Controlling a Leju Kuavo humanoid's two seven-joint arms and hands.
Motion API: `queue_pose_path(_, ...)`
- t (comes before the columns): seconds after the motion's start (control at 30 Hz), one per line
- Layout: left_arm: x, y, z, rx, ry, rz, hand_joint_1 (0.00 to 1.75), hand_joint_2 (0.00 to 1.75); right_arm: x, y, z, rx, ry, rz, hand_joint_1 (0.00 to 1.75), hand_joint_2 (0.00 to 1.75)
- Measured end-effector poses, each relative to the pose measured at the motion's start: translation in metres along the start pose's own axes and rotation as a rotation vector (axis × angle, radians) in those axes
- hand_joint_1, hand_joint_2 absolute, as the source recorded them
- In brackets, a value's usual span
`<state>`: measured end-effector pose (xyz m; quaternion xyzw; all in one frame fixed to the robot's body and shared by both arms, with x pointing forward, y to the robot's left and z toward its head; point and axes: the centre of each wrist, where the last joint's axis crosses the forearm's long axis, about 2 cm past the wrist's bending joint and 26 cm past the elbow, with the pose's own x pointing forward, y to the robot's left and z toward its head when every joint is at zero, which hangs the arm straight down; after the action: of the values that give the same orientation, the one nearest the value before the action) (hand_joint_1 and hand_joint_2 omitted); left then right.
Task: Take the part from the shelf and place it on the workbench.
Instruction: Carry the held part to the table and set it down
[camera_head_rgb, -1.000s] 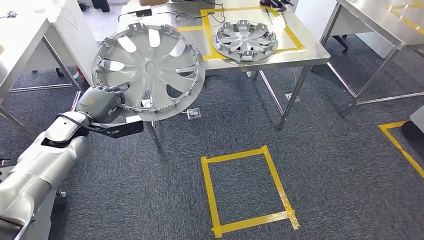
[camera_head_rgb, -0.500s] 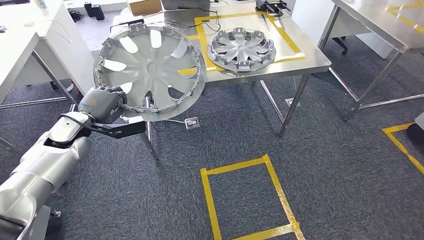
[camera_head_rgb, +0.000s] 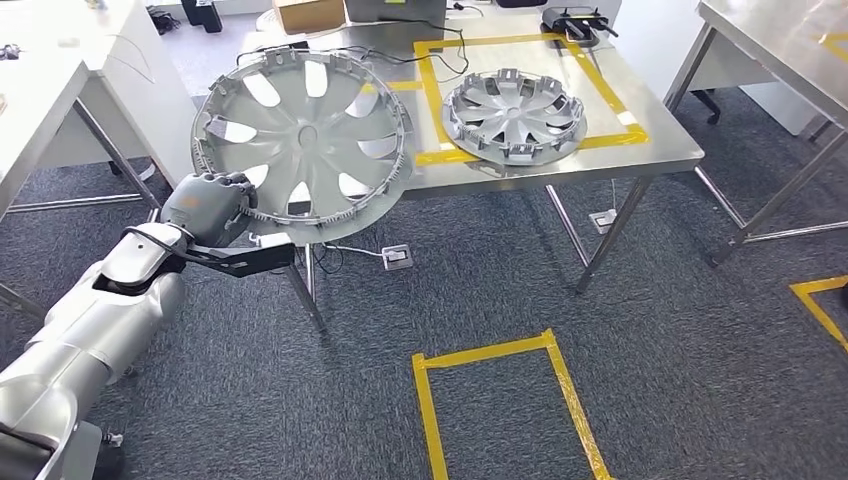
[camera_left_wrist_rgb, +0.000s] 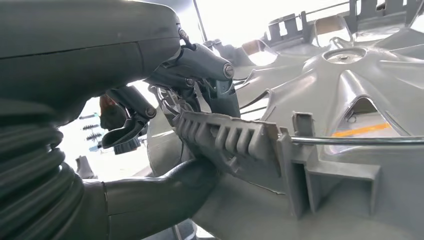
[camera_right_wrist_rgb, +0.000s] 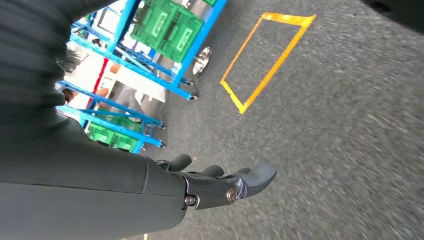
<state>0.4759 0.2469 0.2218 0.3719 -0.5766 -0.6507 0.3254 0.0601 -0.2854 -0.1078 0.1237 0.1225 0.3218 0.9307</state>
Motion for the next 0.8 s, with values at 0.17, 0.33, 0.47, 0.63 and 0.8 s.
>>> queue_pose_path(0.17,-0.0016,0.0017,-0.0001,0.003,0.002,-0.004,1.75,1.75,0.0006,0.0004,0.0000,0.000,-0.001,0.001,0.00,1.75)
queue_pose_path(0.33,-0.0019,0.0027,-0.0004,0.005,0.000,-0.005,1.75,1.75,0.0015,-0.0001,0.0005,0.000,-0.003,0.000,0.00,1.75)
queue_pose_path(0.47,-0.0020,0.0028,-0.0004,0.005,0.000,-0.005,1.75,1.75,0.0014,0.0002,0.0003,0.000,-0.003,0.000,0.00,1.75)
queue_pose_path(0.63,-0.0018,0.0027,-0.0005,0.005,0.000,-0.006,1.75,1.75,0.0014,0.0002,0.0003,0.000,-0.003,0.001,0.00,1.75)
queue_pose_path(0.8,-0.0016,0.0028,-0.0005,0.005,-0.001,-0.005,1.75,1.75,0.0013,0.0002,0.0003,0.000,-0.002,0.001,0.00,1.75)
